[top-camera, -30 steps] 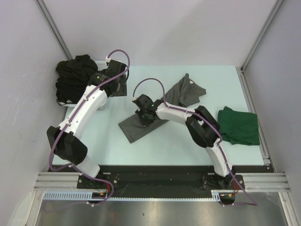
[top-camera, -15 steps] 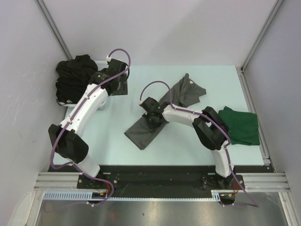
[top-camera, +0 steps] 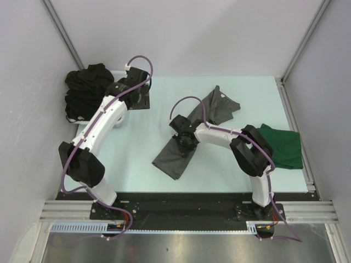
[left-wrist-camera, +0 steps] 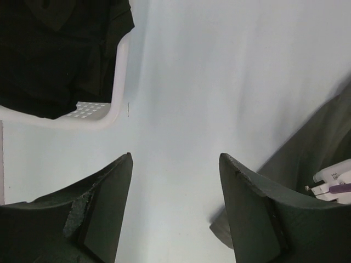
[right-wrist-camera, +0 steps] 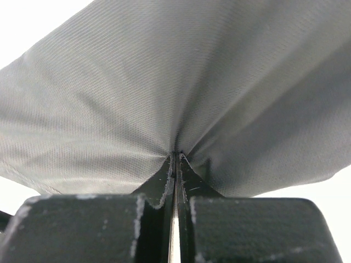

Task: Fold and stack the t-shirts
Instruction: Rotate the tshirt 90 degrees

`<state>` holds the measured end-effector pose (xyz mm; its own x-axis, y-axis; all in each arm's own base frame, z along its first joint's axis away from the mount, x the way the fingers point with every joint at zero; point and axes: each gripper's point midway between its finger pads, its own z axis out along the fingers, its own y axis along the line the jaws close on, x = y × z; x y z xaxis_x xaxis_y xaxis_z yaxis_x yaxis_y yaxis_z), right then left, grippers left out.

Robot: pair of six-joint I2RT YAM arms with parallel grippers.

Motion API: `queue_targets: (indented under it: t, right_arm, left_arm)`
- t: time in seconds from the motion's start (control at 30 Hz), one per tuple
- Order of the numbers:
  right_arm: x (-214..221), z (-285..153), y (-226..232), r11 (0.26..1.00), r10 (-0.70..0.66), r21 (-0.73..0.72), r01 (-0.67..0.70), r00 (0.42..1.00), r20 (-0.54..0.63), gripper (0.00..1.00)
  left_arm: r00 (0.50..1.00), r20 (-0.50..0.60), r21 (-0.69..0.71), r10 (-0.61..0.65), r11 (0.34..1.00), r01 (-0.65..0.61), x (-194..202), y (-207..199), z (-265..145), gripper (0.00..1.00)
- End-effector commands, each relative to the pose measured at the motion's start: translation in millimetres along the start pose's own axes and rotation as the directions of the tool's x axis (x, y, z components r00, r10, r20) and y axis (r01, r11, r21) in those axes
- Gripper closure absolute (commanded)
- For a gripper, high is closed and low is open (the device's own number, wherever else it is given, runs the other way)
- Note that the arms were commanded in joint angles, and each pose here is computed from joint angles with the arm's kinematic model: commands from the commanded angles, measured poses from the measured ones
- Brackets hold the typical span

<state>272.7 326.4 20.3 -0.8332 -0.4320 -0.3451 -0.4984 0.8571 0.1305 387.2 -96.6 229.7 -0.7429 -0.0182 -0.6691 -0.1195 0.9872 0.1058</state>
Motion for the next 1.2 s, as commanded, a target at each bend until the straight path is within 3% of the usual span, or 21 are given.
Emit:
queue_targets:
  t: [0.0, 0.43, 0.73, 0.97, 1.17]
  right_arm:
    - [60.0, -18.1, -25.6, 0.995, 0.034, 0.096, -0.015, 0.979, -0.2, 1.0]
    - [79.8, -49.3, -14.6, 0.99, 0.099, 0.12, -0.075, 0.973, -0.207, 1.0]
    - [1.5, -80.5, -24.0, 0.973, 0.095, 0.213, -0.094, 0.995, 0.006, 0.98]
    - [-57.0, -147.1, -47.6, 0.947, 0.14, 0.252, -0.198, 0.963, 0.23, 0.96]
    - [-62.1, -181.4, -66.6, 0.932, 0.195, 0.24, -0.273, 0.932, 0.304, 0.91]
  left_arm:
    - [0.998, 0.053, 0.033, -0.016, 0.999, 0.014, -23.7, -4.8, -1.9, 0.3]
    - [0.999, 0.037, 0.095, -0.013, 0.995, 0.009, -34.8, -25.3, 16.7, 0.3]
    - [1.0, -0.004, 0.162, -0.006, 0.987, 0.006, -34.2, -43.4, 35.9, 0.3]
    - [0.998, -0.067, 0.224, 0.011, 0.975, 0.004, -27.5, -57.1, 68.8, 0.31]
    - [0.993, -0.113, 0.492, 0.031, 0.87, 0.029, -31.3, -122.5, 87.5, 0.4]
